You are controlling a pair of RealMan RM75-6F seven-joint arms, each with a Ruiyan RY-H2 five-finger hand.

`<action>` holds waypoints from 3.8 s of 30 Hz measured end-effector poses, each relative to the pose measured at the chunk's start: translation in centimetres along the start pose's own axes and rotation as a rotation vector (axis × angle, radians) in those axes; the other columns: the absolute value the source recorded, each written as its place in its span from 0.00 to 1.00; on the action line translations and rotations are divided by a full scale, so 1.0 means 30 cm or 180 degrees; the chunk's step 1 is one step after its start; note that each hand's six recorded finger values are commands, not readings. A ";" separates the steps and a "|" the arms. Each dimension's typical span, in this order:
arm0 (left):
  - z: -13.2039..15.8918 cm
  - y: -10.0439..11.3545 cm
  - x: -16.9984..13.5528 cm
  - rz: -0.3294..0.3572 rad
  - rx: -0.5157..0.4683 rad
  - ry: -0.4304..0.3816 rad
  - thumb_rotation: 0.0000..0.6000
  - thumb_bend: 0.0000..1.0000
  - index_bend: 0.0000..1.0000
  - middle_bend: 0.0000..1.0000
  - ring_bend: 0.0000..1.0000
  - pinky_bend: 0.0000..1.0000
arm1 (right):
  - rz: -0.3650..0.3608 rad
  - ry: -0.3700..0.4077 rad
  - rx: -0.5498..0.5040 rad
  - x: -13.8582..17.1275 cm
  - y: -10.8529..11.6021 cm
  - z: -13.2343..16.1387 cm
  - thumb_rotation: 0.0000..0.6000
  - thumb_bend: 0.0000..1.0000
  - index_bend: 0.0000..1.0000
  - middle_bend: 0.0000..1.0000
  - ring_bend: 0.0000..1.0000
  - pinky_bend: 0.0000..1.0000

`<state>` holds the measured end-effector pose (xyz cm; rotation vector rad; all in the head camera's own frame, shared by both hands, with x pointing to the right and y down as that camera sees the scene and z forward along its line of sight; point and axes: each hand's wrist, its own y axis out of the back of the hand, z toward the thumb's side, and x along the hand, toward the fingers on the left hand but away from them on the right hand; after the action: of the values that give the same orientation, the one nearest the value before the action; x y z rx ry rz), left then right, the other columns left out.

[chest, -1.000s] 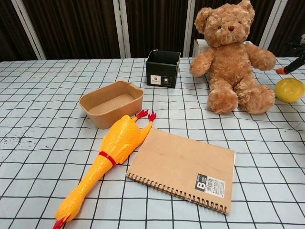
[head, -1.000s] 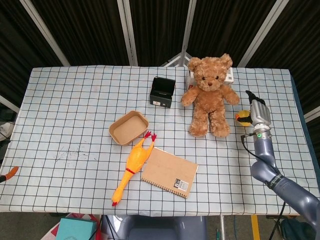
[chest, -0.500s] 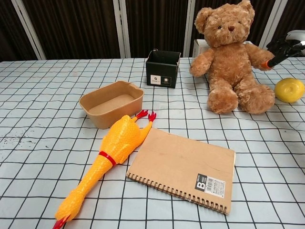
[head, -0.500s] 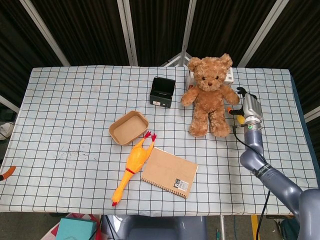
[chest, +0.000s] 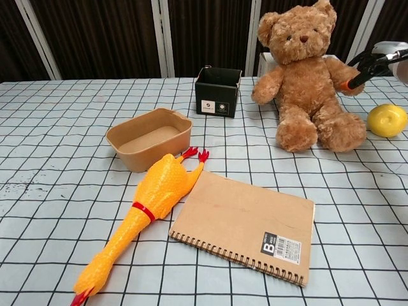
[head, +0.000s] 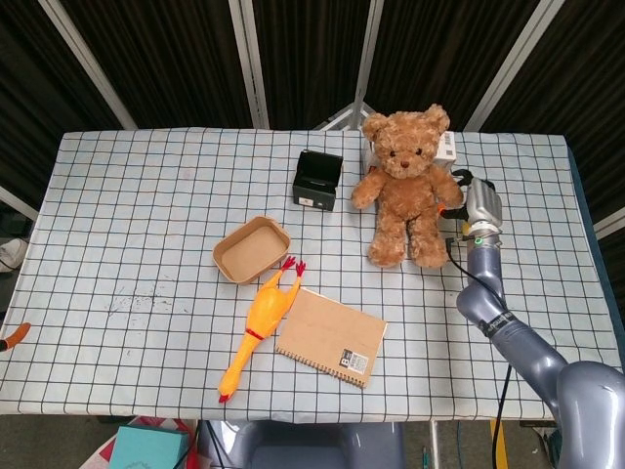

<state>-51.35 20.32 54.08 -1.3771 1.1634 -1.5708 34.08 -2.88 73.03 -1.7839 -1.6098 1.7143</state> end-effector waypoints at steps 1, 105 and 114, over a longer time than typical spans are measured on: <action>0.000 0.000 0.000 0.0000 0.0001 0.0000 1.00 0.27 0.24 0.00 0.00 0.13 | -0.0015 0.0000 -0.0005 -0.002 0.001 0.002 1.00 0.33 0.27 0.38 0.22 0.00; -0.005 -0.011 0.003 -0.0061 0.0029 0.0070 1.00 0.27 0.24 0.00 0.00 0.14 | 0.0034 0.0149 0.0146 -0.002 0.019 -0.092 1.00 0.20 0.00 0.19 0.14 0.00; -0.006 -0.016 0.006 -0.0087 0.0020 0.0070 1.00 0.27 0.24 0.00 0.00 0.14 | 0.0014 0.0274 0.0163 0.051 0.094 -0.120 1.00 0.20 0.00 0.19 0.13 0.00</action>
<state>-51.53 20.33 54.59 -1.3803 1.1562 -1.6113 38.10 -0.97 71.17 -1.8122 -1.5148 1.6417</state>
